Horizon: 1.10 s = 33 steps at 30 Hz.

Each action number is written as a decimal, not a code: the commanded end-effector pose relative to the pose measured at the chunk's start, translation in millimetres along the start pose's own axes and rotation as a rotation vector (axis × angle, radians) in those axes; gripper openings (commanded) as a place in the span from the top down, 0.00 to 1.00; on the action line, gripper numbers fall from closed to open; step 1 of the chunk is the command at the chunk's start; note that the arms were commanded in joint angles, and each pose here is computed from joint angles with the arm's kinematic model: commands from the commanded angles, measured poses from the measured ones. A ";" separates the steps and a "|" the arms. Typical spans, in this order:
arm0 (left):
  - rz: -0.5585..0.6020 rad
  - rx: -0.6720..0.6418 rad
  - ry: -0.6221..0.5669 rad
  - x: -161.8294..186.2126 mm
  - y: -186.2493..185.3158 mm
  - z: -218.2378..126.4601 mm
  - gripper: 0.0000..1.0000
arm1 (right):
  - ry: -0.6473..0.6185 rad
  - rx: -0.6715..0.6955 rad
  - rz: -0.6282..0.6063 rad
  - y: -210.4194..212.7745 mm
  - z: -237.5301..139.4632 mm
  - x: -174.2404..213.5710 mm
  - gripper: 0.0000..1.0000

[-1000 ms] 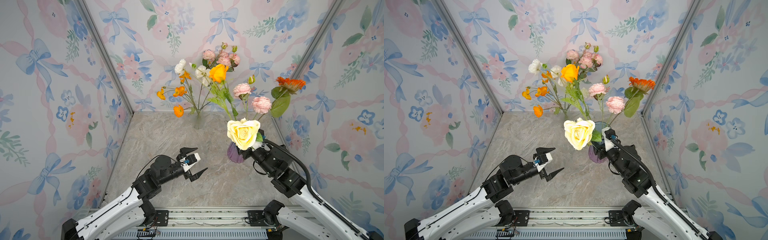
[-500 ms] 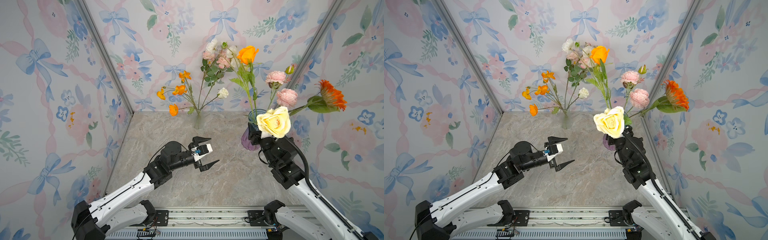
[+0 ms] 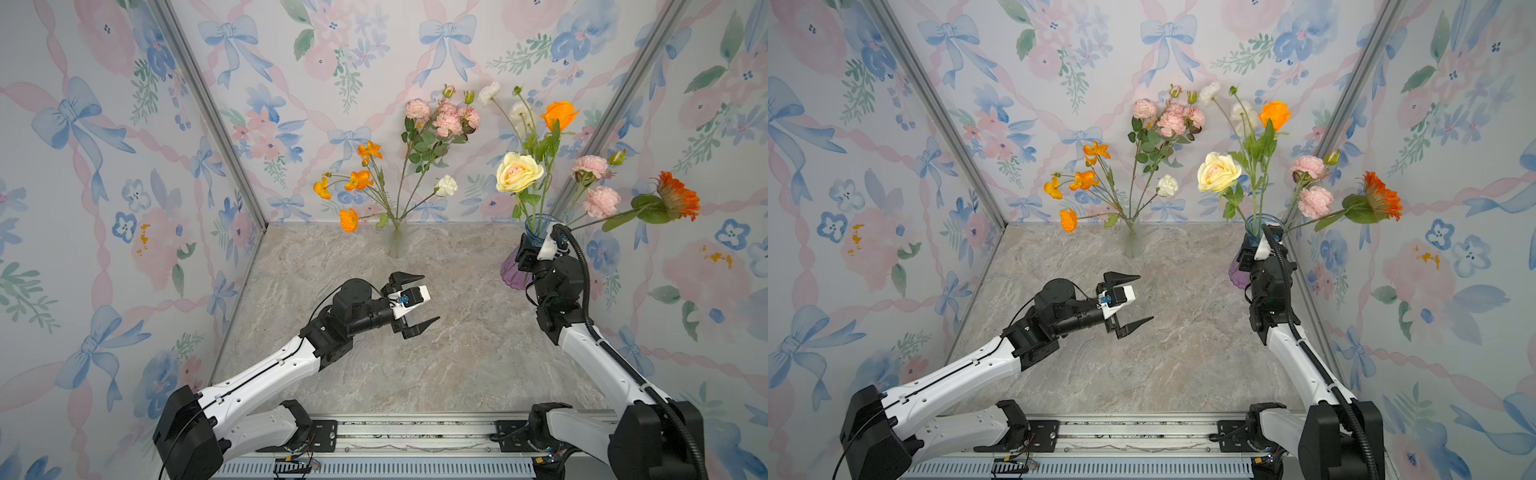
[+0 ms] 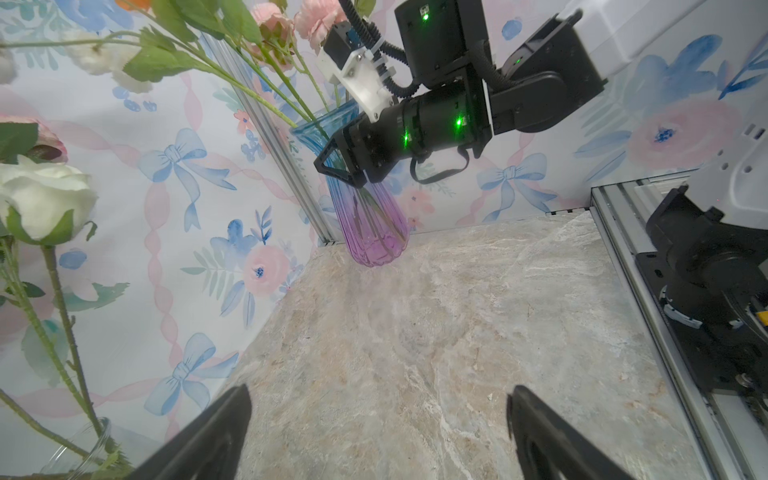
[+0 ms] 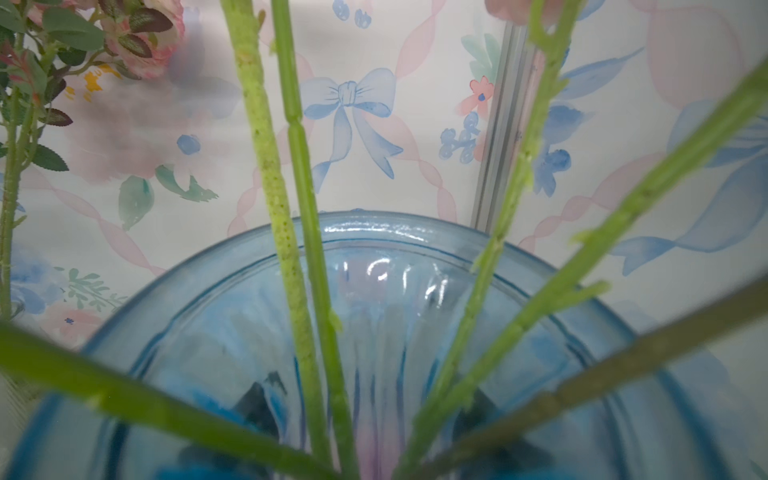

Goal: Arrange the flowers into the vase
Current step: 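Carry the vase with right gripper farther from the robot while left gripper draws back, then set the vase down on the table and open right gripper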

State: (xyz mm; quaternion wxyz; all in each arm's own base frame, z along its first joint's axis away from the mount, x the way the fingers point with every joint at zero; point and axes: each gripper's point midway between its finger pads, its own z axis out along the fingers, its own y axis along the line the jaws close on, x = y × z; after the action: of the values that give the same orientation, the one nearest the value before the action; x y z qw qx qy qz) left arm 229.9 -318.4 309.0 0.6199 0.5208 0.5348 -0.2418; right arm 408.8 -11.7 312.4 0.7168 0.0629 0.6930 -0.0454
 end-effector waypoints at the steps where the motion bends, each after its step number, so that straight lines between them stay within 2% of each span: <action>1: -0.017 -0.020 0.005 5.2 5.8 3.4 0.02 | -0.344 -0.043 0.091 1.5 -7.6 -80.7 0.63; 4: -0.026 -0.014 0.011 7.5 7.3 4.8 0.02 | -0.340 -0.034 0.062 2.4 7.0 -66.3 0.63; 10: -0.031 -0.022 0.023 12.7 12.1 4.8 0.02 | -0.427 -0.012 0.040 4.3 35.5 -37.5 0.64; 19: -0.051 -0.040 0.022 15.7 24.3 1.2 0.02 | -0.346 -0.024 -0.015 20.3 84.2 5.7 0.63; 33: -0.058 -0.055 0.031 20.4 32.7 -0.5 0.02 | -0.280 -0.025 -0.015 39.3 116.3 48.5 0.61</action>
State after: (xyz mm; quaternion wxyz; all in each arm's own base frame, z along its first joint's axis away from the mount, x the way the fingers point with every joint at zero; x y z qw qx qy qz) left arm 264.2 -300.0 297.3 0.6157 0.4937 0.5708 -0.2264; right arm 534.6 8.4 191.5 0.7220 0.0221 0.6891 -0.0584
